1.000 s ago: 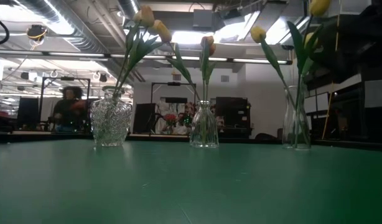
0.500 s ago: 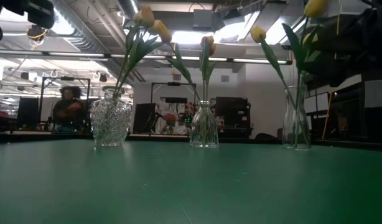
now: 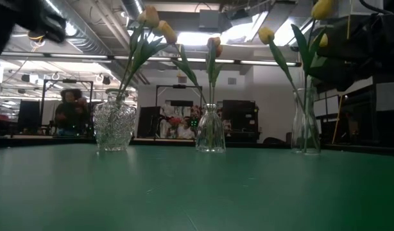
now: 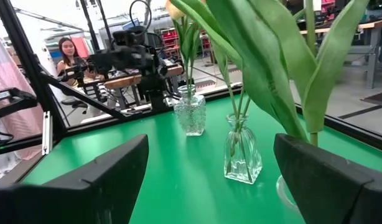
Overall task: Sort flowers into vase by color
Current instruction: Return to Home Position
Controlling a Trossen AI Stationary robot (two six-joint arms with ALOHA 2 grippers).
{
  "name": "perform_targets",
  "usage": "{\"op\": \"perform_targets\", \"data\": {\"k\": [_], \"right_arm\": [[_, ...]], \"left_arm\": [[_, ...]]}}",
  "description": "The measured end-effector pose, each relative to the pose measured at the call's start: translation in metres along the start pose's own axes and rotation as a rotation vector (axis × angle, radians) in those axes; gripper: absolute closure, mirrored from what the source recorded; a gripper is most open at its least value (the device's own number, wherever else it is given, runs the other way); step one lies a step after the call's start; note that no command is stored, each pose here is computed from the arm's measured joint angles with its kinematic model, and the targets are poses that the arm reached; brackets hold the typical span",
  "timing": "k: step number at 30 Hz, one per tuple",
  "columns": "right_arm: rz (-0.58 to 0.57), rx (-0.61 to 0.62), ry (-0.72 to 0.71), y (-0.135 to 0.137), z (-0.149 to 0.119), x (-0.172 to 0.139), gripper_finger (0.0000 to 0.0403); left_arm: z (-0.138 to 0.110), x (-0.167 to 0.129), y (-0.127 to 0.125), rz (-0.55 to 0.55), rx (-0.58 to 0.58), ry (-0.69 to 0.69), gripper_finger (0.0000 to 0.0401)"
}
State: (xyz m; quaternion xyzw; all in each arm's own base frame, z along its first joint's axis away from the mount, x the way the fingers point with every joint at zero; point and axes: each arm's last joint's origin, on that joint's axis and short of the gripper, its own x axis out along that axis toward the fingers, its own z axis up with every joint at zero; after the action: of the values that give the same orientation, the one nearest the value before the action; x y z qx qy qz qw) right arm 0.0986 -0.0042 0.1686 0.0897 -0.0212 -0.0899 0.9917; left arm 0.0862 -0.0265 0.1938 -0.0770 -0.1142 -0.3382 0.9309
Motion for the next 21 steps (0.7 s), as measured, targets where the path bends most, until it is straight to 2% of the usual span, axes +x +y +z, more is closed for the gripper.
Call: {"op": "perform_targets", "data": {"k": [4, 6, 13, 17, 21], "right_arm": [[-0.004, 0.0, 0.0, 0.0, 0.0, 0.0, 0.0056], [-0.002, 0.0, 0.001, 0.0, 0.0, 0.0, 0.0056], [0.016, -0.028, 0.045, 0.0, -0.004, 0.002, 0.0056], [0.005, -0.043, 0.084, 0.0, -0.007, 0.005, 0.0056], [-0.021, -0.054, 0.121, -0.001, -0.011, 0.007, 0.0056]], "left_arm": [[-0.008, -0.007, 0.019, 0.427, -0.074, 0.025, 0.0256], [-0.013, -0.01, 0.024, 0.537, -0.106, 0.047, 0.0256], [-0.014, -0.009, 0.023, 0.502, 0.027, 0.1, 0.0256], [-0.014, -0.01, 0.024, 0.554, 0.036, 0.101, 0.0256], [-0.015, -0.01, 0.025, 0.561, 0.039, 0.104, 0.0256]]}}
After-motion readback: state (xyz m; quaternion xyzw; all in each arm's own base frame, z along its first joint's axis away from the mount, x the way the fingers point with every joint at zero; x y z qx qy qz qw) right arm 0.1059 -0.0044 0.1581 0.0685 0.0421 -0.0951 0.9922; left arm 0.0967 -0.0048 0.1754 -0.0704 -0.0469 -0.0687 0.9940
